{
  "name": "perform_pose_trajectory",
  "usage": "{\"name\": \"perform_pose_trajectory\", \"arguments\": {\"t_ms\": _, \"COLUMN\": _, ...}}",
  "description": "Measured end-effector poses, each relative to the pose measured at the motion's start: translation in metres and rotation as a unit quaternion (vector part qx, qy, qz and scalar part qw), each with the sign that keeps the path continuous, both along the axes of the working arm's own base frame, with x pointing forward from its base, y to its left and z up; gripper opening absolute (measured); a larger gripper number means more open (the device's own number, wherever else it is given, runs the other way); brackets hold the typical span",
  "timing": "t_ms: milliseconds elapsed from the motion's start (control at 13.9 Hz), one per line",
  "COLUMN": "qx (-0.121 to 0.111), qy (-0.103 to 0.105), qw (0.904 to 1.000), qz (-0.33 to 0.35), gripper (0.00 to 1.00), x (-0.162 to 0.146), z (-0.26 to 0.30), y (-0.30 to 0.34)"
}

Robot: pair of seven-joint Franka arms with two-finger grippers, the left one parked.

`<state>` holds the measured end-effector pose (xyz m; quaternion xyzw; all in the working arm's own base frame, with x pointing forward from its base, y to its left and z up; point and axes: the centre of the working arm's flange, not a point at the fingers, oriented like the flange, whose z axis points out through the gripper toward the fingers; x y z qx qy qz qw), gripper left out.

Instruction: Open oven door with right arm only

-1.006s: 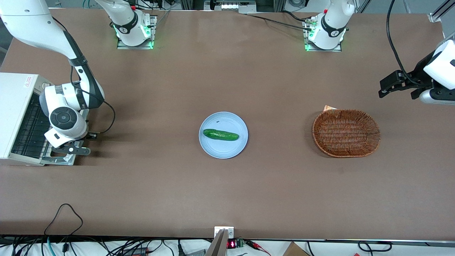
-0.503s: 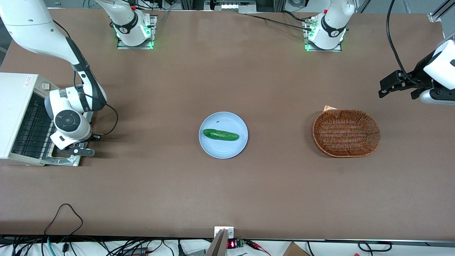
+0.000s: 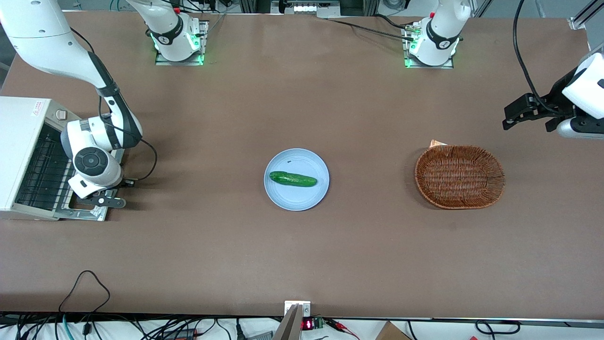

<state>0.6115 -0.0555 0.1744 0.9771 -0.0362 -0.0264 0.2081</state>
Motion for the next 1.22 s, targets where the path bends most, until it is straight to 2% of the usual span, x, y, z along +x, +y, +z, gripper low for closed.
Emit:
{"name": "perform_pose_trajectory", "arguments": {"t_ms": 287, "qx": 0.012, "qy": -0.013, "qw": 0.9997, "qz": 0.016, "gripper": 0.01, "x": 0.006, "z": 0.007, "y": 0.03}}
{"name": "perform_pose_trajectory", "arguments": {"t_ms": 646, "qx": 0.028, "qy": -0.044, "qw": 0.9981, "qz": 0.034, "gripper": 0.01, "x": 0.016, "z": 0.043, "y": 0.064}}
{"name": "perform_pose_trajectory", "arguments": {"t_ms": 790, "qx": 0.048, "qy": -0.058, "qw": 0.9969, "qz": 0.023, "gripper": 0.01, "x": 0.02, "z": 0.07, "y": 0.071}}
{"name": "perform_pose_trajectory", "arguments": {"t_ms": 862, "qx": 0.061, "qy": -0.057, "qw": 0.9962, "qz": 0.023, "gripper": 0.01, "x": 0.021, "z": 0.085, "y": 0.076}}
{"name": "perform_pose_trajectory", "arguments": {"t_ms": 1149, "qx": 0.137, "qy": -0.028, "qw": 0.9897, "qz": 0.03, "gripper": 0.01, "x": 0.014, "z": 0.156, "y": 0.09}}
{"name": "perform_pose_trajectory", "arguments": {"t_ms": 1221, "qx": 0.148, "qy": -0.021, "qw": 0.9884, "qz": 0.026, "gripper": 0.01, "x": 0.012, "z": 0.176, "y": 0.09}}
